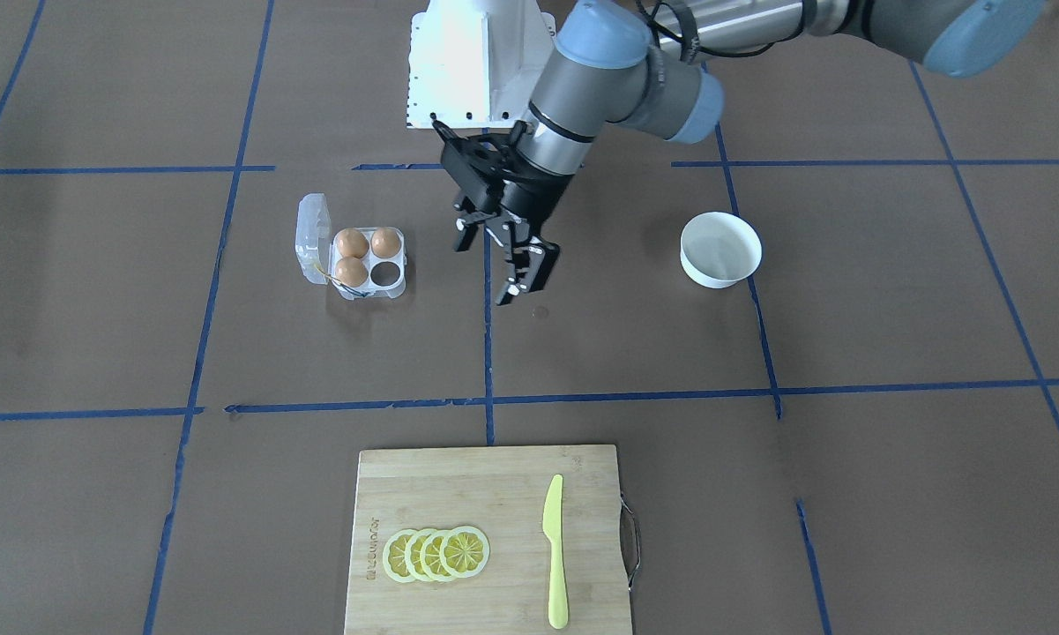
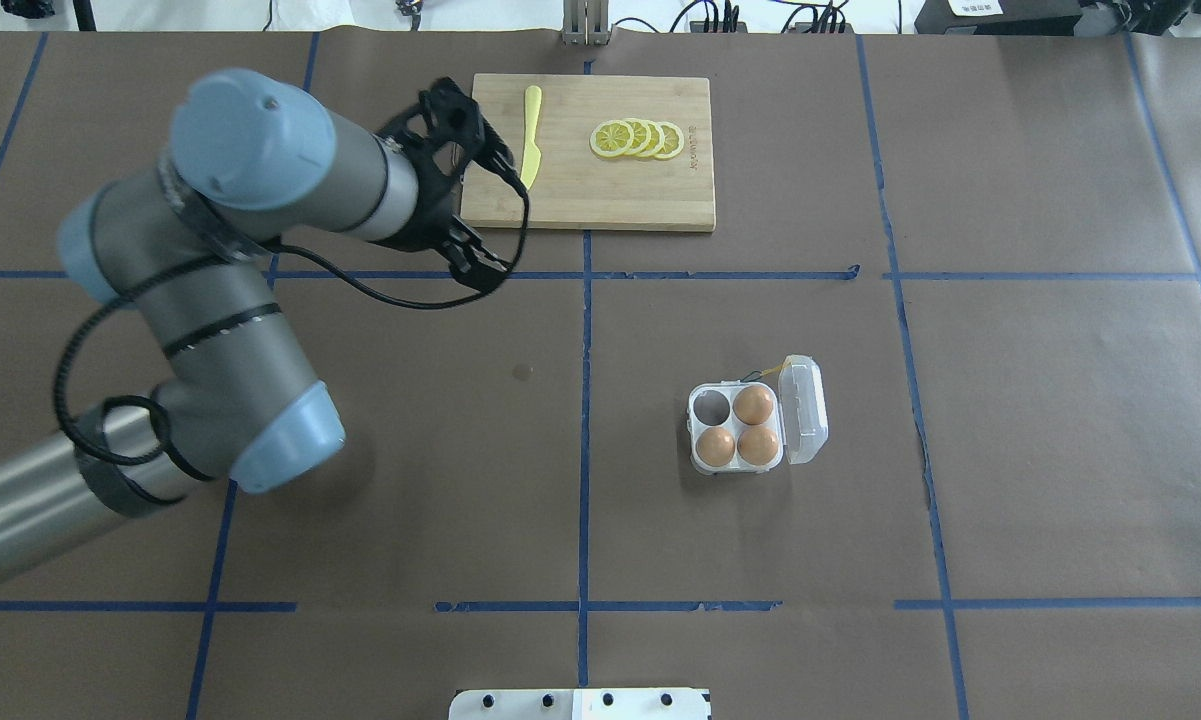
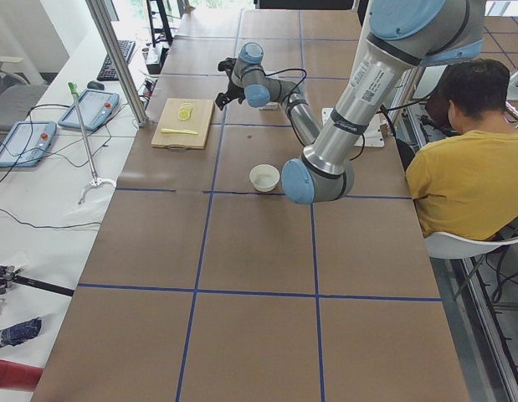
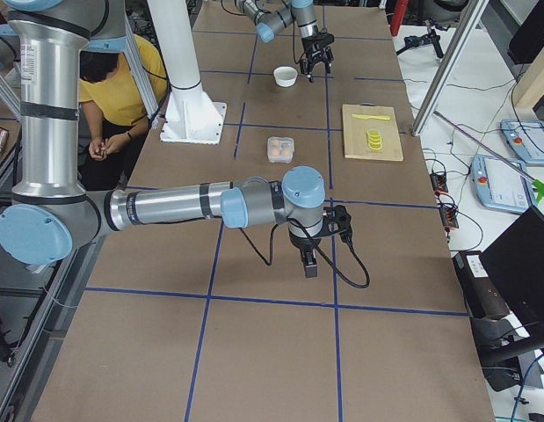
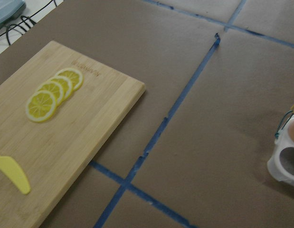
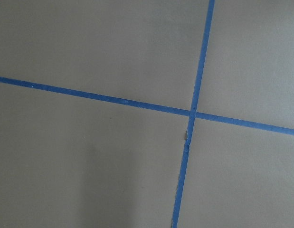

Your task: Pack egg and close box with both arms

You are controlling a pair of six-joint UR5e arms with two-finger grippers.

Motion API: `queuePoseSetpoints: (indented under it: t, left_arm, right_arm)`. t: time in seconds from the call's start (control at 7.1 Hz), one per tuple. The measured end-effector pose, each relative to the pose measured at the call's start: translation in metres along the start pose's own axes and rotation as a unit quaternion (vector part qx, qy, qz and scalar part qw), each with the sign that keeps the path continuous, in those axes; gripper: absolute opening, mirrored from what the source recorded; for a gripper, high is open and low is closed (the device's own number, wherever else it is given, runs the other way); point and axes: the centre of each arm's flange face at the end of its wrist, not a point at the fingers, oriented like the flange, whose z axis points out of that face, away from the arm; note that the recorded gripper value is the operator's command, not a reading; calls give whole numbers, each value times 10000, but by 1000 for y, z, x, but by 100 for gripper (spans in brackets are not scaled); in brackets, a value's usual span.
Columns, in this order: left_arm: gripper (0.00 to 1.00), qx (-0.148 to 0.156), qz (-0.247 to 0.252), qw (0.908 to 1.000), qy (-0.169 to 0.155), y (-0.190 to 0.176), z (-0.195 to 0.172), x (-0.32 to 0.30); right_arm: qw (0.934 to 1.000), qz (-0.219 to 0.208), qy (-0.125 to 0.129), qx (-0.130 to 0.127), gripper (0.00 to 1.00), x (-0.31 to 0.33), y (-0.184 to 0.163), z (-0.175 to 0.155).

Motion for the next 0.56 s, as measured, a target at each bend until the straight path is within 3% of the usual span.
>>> queuePoseSetpoints:
  t: [0.28, 0.56]
  left_arm:
    - [100, -426, -832, 9947, -436, 50, -59, -129]
    - [100, -799, -1857, 9772, -646, 135, -102, -244]
  right_arm:
    - [10000, 19, -2, -19, 100, 1, 2, 2]
    - [10000, 44, -20, -48, 100, 3, 6, 4]
